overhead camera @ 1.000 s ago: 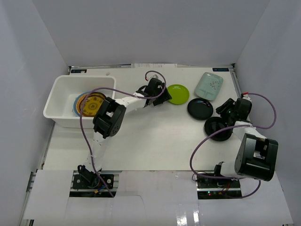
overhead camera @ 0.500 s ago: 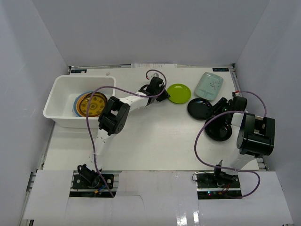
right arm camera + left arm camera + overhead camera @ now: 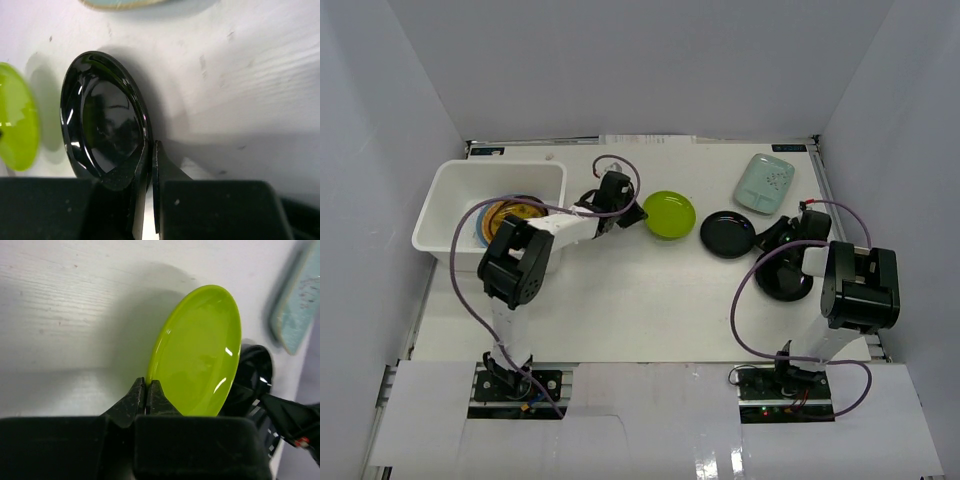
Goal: Place the plates into the plastic bin on the countertop
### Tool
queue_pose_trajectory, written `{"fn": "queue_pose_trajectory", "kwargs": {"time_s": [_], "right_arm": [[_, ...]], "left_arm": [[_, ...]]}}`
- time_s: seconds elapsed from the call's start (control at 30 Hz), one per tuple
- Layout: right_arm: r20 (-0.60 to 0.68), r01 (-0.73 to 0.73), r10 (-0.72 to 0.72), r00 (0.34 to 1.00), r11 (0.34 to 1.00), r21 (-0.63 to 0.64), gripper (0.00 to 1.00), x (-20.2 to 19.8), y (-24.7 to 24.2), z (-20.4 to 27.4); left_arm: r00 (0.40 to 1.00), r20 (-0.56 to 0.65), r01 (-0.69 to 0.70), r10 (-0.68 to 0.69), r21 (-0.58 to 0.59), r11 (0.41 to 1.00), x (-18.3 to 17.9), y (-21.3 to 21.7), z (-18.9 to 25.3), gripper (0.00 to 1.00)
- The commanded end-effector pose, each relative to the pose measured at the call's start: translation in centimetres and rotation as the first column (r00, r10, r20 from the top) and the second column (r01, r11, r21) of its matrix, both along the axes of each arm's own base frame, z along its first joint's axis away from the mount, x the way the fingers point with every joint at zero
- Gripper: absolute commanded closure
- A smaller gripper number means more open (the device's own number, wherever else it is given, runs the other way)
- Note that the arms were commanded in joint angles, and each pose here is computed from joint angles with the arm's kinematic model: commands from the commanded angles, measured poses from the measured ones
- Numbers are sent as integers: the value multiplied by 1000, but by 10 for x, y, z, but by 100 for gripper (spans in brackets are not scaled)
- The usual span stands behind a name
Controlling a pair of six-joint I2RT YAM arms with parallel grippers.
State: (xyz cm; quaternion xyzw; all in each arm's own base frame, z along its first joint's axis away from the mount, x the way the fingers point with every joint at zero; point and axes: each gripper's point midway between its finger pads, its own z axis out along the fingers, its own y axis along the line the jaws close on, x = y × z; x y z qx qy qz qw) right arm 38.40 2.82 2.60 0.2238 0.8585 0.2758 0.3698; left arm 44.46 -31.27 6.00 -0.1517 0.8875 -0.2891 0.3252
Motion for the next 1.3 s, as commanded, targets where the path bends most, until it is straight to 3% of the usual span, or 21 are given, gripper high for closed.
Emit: {"fn": "queue_pose_trajectory", "kwargs": {"time_s": [0.0,0.13,0.23,0.3,0.33,0.4,0.53,0.67,0.83,0.93,0.97,1.03,1.07,1.13,1.17,1.27], "right_arm": [[144,-31,28,989,999,19,92,5,17,41],[245,-57,57,968,998,-4,92,5,28,82],[325,-77,81,942,997,-25,92,3,39,119],[386,-108,120,915,993,-54,92,1,56,147],[391,-149,161,906,987,-61,92,-4,75,152],[429,-168,185,884,983,-78,92,-8,91,171],[498,-278,286,818,956,-92,92,-21,148,211],[530,-361,364,766,926,-113,92,-30,197,242],[564,-465,461,685,873,-149,92,-46,274,274],[578,-505,503,643,845,-174,92,-50,317,291],[558,-506,519,647,840,-196,92,-43,329,281],[577,-525,537,615,825,-208,92,-45,355,301],[548,-530,555,625,818,-224,92,-37,369,286],[564,-540,561,606,811,-226,92,-33,390,302],[537,-549,579,613,801,-238,92,-25,402,286],[560,-544,571,600,805,-238,92,-11,435,303]], "left_arm": [[961,270,92,-52,-136,986,-9,-2,146,100],[913,407,108,-29,-172,979,-38,32,238,100],[894,436,-15,101,-196,981,-55,101,268,100],[856,443,-216,266,-161,963,-59,175,274,100],[836,422,-331,350,-121,936,-58,220,261,100],[808,405,-440,427,-66,895,-70,265,249,100],[727,332,-652,601,63,755,-92,352,203,100],[709,222,-702,670,124,702,-100,381,151,100],[710,128,-703,692,163,692,-98,386,110,100],[733,111,-680,671,160,716,-93,381,104,69],[740,117,-672,662,148,726,-92,379,107,48],[737,164,-675,656,119,729,-92,378,122,25],[738,188,-671,648,103,735,-91,376,130,10],[727,258,-668,636,50,743,-91,373,160,2],[718,283,-670,636,33,742,-92,373,172,2],[672,427,-629,605,-101,771,-97,361,245,2]]}}
